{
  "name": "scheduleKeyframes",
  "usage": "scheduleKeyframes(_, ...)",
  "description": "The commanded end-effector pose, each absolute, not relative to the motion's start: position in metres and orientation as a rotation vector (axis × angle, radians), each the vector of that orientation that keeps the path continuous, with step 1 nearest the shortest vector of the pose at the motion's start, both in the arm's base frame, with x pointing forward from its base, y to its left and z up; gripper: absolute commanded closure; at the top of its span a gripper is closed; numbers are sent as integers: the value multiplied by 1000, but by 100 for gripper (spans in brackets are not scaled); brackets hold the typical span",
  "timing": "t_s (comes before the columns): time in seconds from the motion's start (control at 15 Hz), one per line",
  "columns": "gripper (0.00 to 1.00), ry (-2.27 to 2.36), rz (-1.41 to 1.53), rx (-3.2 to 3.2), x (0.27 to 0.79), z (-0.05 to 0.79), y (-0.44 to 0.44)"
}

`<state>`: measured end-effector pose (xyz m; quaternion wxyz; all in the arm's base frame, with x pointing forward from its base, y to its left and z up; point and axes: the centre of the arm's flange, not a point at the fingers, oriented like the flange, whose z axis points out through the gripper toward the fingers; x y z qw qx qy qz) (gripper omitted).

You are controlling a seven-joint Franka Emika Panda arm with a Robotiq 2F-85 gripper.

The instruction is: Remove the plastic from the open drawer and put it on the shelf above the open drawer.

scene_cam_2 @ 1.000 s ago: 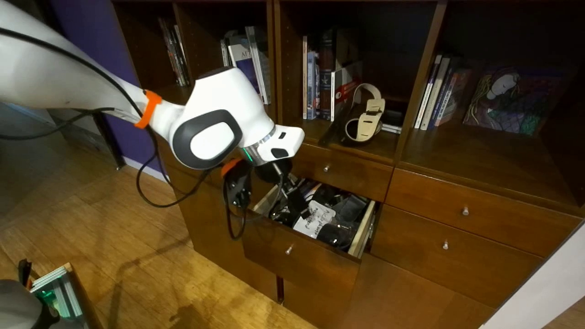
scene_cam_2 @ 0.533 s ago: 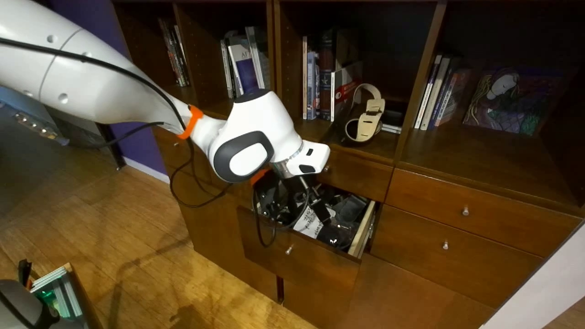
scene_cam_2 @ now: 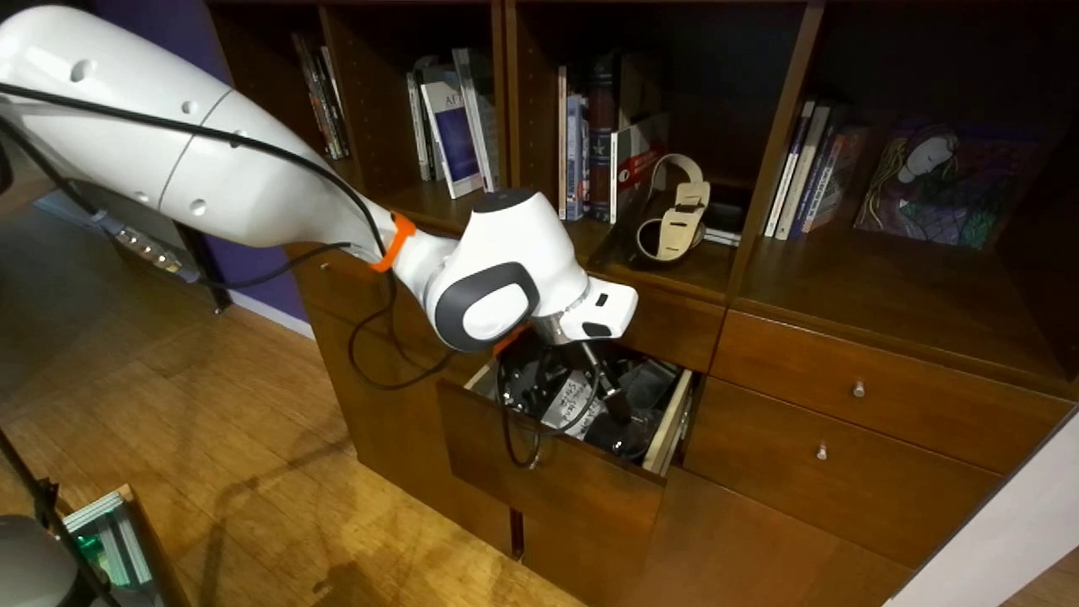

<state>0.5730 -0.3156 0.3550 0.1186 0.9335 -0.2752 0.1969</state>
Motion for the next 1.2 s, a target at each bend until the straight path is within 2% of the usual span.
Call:
scheduleKeyframes(0.0, 33, -842, 561, 2712, 584, 349, -320)
scheduleKeyframes(0.2, 34, -838, 515, 2714, 584, 346, -320)
scheduleKeyframes(0.33, 40, -824, 468, 2716, 582, 346, -318)
scheduleKeyframes(0.6, 38, -805, 384, 2714, 578, 350, -315)
scheduleKeyframes(0.67, 34, -801, 373, 2712, 577, 351, -314)
scheduleKeyframes(0.93, 45, -770, 332, 2711, 577, 349, -311)
scheduleKeyframes(1.07, 47, -764, 304, 2697, 576, 348, -310)
scheduleKeyframes(1.13, 43, -772, 285, 2695, 576, 348, -310)
